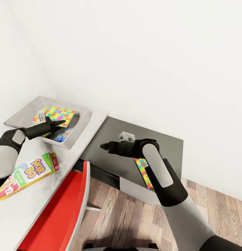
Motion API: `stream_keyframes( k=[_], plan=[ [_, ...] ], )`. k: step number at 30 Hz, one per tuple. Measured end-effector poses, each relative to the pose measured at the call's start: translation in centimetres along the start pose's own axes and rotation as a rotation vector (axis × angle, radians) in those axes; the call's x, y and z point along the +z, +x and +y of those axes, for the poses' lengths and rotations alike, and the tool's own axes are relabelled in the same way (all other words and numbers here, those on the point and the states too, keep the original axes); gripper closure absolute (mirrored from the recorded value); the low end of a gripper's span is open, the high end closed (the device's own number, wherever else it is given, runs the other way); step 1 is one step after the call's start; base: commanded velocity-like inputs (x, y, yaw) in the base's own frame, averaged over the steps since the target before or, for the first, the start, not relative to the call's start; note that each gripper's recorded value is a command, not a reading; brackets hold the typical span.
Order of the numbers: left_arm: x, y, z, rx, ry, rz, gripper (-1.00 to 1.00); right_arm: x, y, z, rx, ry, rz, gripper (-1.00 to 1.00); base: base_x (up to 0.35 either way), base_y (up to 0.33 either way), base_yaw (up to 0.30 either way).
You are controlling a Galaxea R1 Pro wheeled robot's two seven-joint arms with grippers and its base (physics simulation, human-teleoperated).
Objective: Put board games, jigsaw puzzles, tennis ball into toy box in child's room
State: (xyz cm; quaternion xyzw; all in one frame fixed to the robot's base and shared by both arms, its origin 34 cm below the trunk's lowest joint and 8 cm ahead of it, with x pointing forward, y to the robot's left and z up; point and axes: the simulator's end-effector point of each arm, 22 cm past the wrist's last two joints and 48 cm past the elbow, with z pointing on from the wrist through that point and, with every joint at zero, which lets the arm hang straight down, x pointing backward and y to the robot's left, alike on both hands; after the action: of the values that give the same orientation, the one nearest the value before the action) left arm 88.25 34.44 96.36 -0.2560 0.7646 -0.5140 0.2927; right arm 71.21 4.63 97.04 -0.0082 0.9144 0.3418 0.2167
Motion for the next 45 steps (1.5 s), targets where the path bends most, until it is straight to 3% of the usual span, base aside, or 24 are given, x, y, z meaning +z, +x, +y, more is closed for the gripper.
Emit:
stream_keyframes(
  k=[24, 25, 45],
  plan=[
    [-0.3, -0.8, 0.7, 0.038, -0.010, -0.028, 1.00, 0.3, 0.5, -0.1, 0.000, -0.002, 0.012, -1.00, 0.000, 0.000, 0.000],
    [-0.3, -0.8, 0.7, 0.038, -0.010, -0.028, -1.00, 0.3, 0.5, -0.1, 0.000, -0.002, 0.012, -1.00, 0.000, 0.000, 0.000],
    [-0.5, -1.0, 0.1, 0.042, 0.015, -0.032, -1.00, 0.4, 0.8, 0.1, -0.008, -0.003, 0.016, -1.00, 0.000, 0.000, 0.000]
  ],
)
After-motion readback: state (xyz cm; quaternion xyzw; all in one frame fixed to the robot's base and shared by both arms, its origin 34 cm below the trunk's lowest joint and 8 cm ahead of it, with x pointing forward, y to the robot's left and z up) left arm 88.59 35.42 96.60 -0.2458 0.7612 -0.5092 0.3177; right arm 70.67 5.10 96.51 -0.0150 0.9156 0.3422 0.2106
